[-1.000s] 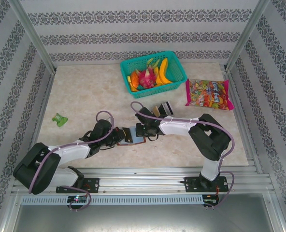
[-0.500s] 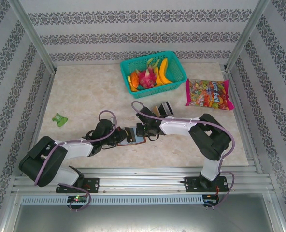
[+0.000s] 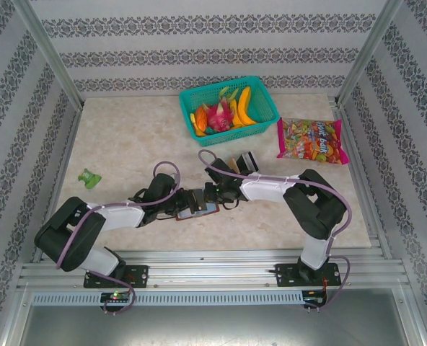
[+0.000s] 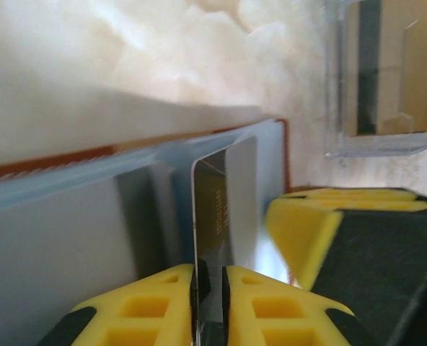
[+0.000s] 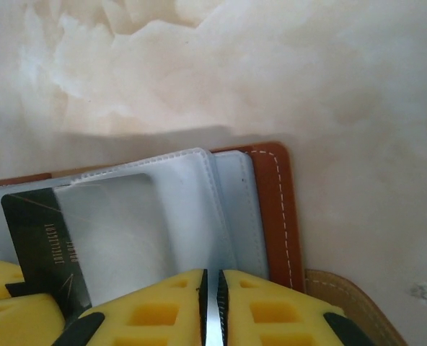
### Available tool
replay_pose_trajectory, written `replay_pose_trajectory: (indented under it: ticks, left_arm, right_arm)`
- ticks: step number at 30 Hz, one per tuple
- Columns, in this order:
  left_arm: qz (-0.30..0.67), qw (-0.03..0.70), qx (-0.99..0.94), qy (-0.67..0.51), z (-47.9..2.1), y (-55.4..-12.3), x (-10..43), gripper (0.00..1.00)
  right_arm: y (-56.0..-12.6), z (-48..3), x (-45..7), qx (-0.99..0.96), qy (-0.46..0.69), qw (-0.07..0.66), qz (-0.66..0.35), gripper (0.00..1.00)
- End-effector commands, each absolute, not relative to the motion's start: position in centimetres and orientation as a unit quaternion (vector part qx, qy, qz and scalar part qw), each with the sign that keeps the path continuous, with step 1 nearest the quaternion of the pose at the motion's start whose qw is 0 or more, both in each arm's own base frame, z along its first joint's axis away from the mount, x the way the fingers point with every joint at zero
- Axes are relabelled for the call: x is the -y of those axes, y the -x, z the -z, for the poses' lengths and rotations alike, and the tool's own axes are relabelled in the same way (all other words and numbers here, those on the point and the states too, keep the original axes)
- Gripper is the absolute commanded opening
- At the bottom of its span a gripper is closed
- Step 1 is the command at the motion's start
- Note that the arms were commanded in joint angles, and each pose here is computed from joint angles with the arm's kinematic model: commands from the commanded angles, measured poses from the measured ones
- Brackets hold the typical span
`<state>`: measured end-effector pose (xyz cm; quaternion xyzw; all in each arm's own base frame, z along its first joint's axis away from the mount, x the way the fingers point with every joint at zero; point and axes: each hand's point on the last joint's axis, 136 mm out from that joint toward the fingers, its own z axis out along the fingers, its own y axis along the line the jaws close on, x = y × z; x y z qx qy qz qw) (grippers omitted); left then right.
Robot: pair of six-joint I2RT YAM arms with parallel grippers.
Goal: Put the credit cards into the card holder
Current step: Insert the credit card into the card slot.
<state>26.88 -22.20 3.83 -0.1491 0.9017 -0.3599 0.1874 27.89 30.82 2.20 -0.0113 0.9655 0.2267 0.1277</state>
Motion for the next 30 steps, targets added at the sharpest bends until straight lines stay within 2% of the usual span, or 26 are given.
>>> replay_pose_trajectory:
  ticks: [1,9,19,25,27,30]
  left_arm:
    - [0.32,0.179,-0.92,0.138,-3.6,-25.8,21.3,0.23]
    - [0.331,0.169,-0.92,0.124,-3.6,-26.0,22.2,0.16]
    - [0.335,0.186,-0.918,0.101,-5.8,-26.9,23.2,0.2]
    - [0.253,0.199,-0.934,0.155,-4.9,-26.8,19.9,0.17]
    - [0.212,0.198,-0.938,0.188,-4.2,-26.1,17.8,0.25]
    - [0.198,0.204,-0.936,0.208,-4.2,-25.5,16.5,0.35]
  right_arm:
    - [-27.3,-1.4,-28.5,-0.973,-0.008,0.101,-0.209,0.17]
    - [-27.6,-2.6,-28.2,-0.971,0.001,0.099,-0.218,0.2]
    - [-27.8,-5.0,-28.7,-0.965,0.032,0.125,-0.229,0.25]
    - [-27.7,-6.0,-30.3,-0.966,0.086,0.139,-0.2,0.3]
    - [-27.5,-6.0,-31.0,-0.966,0.102,0.138,-0.193,0.31]
    - [-27.2,-5.9,-31.8,-0.967,0.127,0.148,-0.163,0.37]
